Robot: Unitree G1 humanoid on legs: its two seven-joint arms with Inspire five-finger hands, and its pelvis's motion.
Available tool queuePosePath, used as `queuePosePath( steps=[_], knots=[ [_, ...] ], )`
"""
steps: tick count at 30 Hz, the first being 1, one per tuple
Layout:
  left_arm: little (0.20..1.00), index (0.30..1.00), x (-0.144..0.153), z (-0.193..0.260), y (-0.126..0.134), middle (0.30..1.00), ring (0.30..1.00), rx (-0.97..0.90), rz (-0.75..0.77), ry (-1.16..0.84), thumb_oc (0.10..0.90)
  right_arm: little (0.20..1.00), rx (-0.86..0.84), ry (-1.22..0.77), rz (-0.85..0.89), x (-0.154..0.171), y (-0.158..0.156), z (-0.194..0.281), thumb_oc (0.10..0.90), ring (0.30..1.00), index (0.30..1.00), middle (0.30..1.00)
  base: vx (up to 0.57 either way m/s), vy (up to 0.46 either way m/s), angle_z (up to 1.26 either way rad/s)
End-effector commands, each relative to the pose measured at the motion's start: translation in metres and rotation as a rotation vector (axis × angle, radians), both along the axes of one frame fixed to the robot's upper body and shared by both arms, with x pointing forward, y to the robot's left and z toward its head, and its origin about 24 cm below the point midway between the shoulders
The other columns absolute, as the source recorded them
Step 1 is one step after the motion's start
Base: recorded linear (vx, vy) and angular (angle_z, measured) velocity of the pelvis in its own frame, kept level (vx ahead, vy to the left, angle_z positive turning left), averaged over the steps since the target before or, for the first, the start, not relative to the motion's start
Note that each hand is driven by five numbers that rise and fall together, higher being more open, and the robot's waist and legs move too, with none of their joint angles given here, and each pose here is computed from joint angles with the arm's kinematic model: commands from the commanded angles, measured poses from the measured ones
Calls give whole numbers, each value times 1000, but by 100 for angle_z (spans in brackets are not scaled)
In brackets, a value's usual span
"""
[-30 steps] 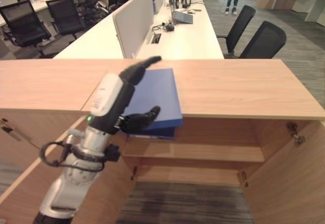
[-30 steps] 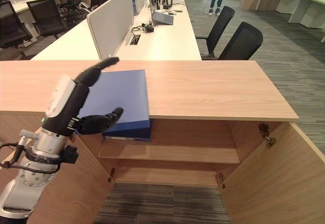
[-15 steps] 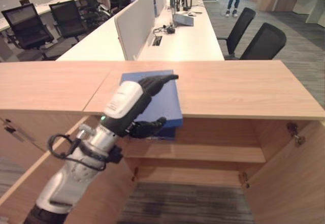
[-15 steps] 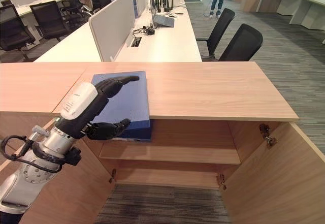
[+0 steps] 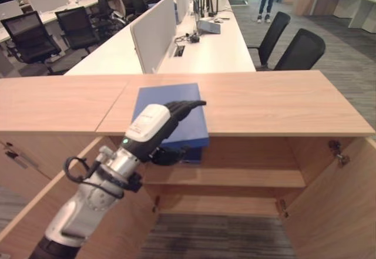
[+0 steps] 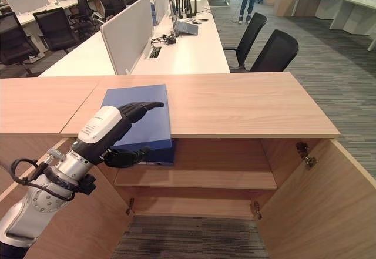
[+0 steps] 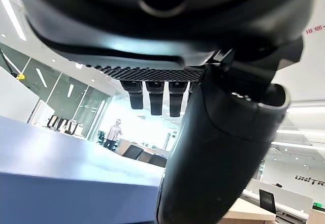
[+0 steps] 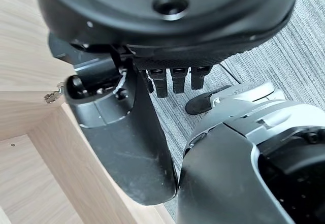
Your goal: Put the empty folder in the office cabinet
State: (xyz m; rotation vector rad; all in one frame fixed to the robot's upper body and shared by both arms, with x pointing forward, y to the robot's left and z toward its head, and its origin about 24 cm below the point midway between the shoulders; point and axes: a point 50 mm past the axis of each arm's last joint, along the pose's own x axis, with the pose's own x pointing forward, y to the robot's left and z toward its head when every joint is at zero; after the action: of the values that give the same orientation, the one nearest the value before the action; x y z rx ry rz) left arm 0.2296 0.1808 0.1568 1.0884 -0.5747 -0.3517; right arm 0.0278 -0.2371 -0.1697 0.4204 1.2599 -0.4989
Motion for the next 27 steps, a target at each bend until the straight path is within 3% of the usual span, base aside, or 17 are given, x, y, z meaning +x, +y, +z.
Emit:
queuePosePath(
  steps=[1, 19, 27],
  knots=[
    [900, 900, 7, 35, 8, 900, 900, -3, 43, -194, 800, 900, -19, -43, 62, 22, -3, 3, 800, 900, 900, 900, 0, 0, 0],
    [900, 900, 21, 3, 50, 900, 900, 121, 402, -253, 800, 900, -48, -21, 51, 25, -5, 3, 800, 900, 900, 900, 0, 0, 0],
    [900, 900, 27, -3, 52, 900, 900, 178, 453, -295, 800, 900, -69, -26, 46, 27, -9, 4, 800, 900, 900, 900, 0, 0, 0]
  ],
)
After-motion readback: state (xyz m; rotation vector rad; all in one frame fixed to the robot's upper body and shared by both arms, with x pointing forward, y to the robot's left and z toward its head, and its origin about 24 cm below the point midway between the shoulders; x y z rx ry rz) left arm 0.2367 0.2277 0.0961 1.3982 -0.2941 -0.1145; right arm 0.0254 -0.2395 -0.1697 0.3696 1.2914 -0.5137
